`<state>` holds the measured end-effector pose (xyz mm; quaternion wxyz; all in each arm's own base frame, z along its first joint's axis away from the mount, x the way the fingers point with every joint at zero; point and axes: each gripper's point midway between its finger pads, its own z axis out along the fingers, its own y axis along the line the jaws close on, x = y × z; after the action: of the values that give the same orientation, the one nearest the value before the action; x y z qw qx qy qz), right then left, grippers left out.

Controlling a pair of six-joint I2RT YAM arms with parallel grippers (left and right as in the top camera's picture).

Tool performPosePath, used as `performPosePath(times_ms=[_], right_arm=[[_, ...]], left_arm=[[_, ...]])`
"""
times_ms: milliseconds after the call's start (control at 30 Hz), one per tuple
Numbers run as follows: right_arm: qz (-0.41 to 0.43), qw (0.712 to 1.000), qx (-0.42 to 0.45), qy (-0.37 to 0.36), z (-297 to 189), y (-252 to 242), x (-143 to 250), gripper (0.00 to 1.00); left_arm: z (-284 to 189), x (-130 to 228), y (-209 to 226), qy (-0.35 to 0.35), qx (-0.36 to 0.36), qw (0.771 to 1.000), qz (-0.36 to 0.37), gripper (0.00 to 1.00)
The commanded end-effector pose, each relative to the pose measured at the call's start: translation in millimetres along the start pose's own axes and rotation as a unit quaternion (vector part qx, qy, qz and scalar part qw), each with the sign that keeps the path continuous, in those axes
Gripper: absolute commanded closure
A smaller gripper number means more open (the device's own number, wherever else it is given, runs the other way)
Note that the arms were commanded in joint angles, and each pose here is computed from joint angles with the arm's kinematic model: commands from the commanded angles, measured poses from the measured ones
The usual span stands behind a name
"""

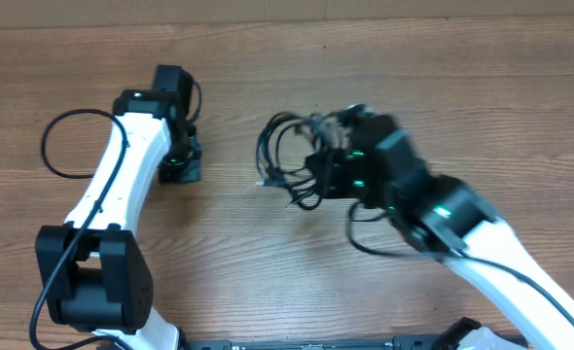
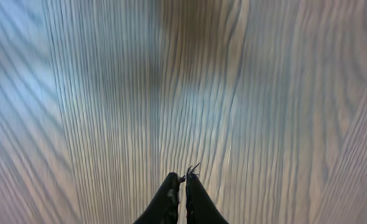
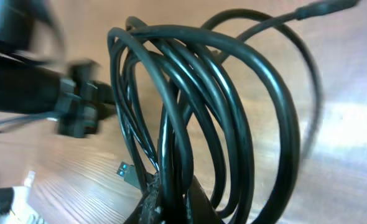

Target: Untangle cables

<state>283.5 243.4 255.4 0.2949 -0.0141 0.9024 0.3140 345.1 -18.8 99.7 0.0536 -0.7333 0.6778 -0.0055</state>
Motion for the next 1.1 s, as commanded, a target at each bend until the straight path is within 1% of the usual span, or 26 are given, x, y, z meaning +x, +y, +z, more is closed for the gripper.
performPosePath(times_ms=[0,67,100,133,167,233,267,300,367,433,467,500,600,667,800,900,967,1067], right_arm=[[-0.03,0.999,-0.021,-0.022,-15.9,3.9,-11.0,0.96],[-0.029,0.999,-0.015,-0.013,-11.7,0.9,-7.1,0.96],[-0.032,0.999,-0.009,-0.003,-7.6,-1.4,-3.0,0.96],[-0.038,0.999,-0.003,0.008,-2.5,-4.1,1.2,0.96],[-0.039,0.999,0.007,0.019,3.8,-8.6,5.9,0.96],[-0.034,0.998,0.024,0.042,17.3,-18.0,13.9,0.96],[-0.031,0.998,0.03,0.051,23.6,-21.4,16.9,0.96],[-0.027,0.997,0.034,0.065,31.8,-24.7,21.7,0.96],[-0.021,0.996,0.032,0.085,43.2,-26.5,28.5,0.96],[-0.018,0.994,0.022,0.103,52.8,-25.2,34.2,0.96],[-0.017,0.994,0.017,0.109,56.8,-24.0,36.4,0.96],[-0.016,0.993,0.013,0.114,59.5,-23.1,37.8,0.96],[-0.015,0.993,0.01,0.117,60.9,-22.5,38.7,0.96],[-0.015,0.993,0.009,0.115,60.3,-22.3,37.9,0.96],[-0.008,0.993,-0.004,0.12,59.1,-21.3,36.5,0.96],[-0.013,0.989,-0.045,0.137,56.1,-11.3,38.0,0.96],[-0.018,0.986,-0.077,0.146,53.1,-4.1,38.1,0.96],[-0.01,0.978,-0.13,0.161,46.7,9.5,37.0,0.96]], left_arm=[[-3.7,-7.7,-2.0,-0.032,0.008,0.997,0.075,0.87],[-3.4,4.9,-2.9,0.004,0.011,0.993,0.12,0.7],[-3.7,12.2,-7.5,0.027,0.022,0.986,0.163,0.64],[-4.9,21.6,-15.3,0.053,0.044,0.973,0.219,0.61],[-7.9,33.6,-25.1,0.083,0.076,0.952,0.284,0.55],[-19.0,60.0,-42.6,0.139,0.151,0.891,0.404,0.34],[-27.1,73.3,-49.1,0.165,0.192,0.852,0.458,0.28],[-36.6,86.2,-53.4,0.189,0.234,0.807,0.508,0.2],[-54.3,105.2,-55.0,0.222,0.302,0.723,0.581,0.12],[-67.0,117.8,-49.9,0.238,0.347,0.647,0.636,0.01],[-71.5,122.3,-46.2,0.242,0.364,0.614,0.657,0.0],[-74.8,125.4,-43.1,0.244,0.376,0.587,0.674,0.0],[-83.9,133.7,-33.7,0.253,0.406,0.525,0.704,0.0],[-88.3,136.8,-28.3,0.256,0.421,0.492,0.718,0.0],[-89.8,141.9,-17.8,0.25,0.432,0.441,0.746,0.0],[-88.7,147.6,-6.7,0.244,0.433,0.398,0.771,0.0],[-87.3,151.9,0.6,0.243,0.43,0.374,0.785,0.0],[-80.4,160.1,8.3,0.239,0.412,0.363,0.801,0.01]])
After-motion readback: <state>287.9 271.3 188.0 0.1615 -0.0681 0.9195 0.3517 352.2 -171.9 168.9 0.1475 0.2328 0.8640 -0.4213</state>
